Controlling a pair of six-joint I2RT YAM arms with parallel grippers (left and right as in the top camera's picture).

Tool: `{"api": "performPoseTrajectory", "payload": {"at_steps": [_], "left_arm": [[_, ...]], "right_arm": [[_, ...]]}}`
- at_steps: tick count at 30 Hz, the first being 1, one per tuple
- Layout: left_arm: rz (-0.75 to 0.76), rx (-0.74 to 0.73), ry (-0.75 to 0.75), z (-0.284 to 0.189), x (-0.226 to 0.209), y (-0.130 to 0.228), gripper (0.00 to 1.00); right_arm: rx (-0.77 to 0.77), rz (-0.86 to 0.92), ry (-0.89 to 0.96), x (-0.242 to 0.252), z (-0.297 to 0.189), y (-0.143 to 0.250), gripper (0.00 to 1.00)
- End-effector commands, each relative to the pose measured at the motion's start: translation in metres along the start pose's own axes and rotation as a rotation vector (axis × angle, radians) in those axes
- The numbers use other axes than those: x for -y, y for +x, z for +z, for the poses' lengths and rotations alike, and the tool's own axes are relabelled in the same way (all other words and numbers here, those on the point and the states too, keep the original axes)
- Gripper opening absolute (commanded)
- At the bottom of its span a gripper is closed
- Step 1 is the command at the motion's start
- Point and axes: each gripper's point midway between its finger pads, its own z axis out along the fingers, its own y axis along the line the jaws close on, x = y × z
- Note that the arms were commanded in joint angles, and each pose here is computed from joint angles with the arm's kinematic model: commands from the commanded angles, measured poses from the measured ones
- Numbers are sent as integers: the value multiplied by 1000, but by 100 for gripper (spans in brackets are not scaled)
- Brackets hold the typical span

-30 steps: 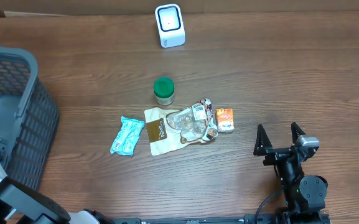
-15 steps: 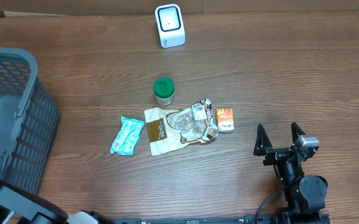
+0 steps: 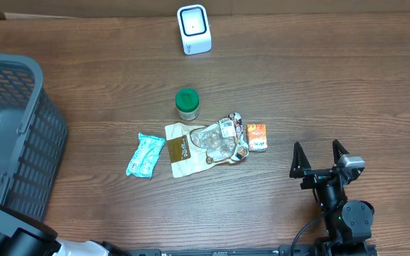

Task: Scan the item barcode
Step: 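Return the left gripper into the basket and grasp the Kleenex pack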

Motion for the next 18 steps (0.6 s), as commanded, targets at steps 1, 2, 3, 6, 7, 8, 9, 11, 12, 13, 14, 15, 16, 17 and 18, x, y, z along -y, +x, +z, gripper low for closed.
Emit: {"api": "performPoseTrajectory", "payload": {"at_steps": [1,2,3,6,7,8,9,11,12,13,14,15,16,17,18], "left_arm": [[41,-69,-7,20,3,17,66],[45,-80,-9,25,4,20,59],[47,-87,-10,26,4,21,52],[51,-101,-9,30,5,25,15],[51,-100,-8,30,5,25,4],[51,-97,-1,29,7,24,4],[52,-96,13,28,10,23,4],[55,-103,59,24,19,22,4],[59,-109,90,21,26,22,4],[64,-116,121,18,33,21,4],[66,-122,157,13,41,20,4],[59,-133,190,6,49,18,4],[44,-144,212,0,55,16,4],[30,-158,244,-10,65,13,4],[27,-166,272,-19,74,10,4]], "right_arm": [[4,-1,2,0,0,2,100],[4,-1,2,0,0,2,100],[4,-1,2,0,0,2,100],[4,-1,2,0,0,2,100],[4,-1,2,0,0,2,100],[4,-1,2,0,0,2,100],[4,-1,2,0,0,2,100],[4,-1,2,0,0,2,100],[4,-1,2,0,0,2,100],[4,-1,2,0,0,2,100],[4,-1,2,0,0,2,100],[4,-1,2,0,0,2,100],[4,-1,2,0,0,2,100],[4,-1,2,0,0,2,100],[4,-1,2,0,0,2,100]]}}
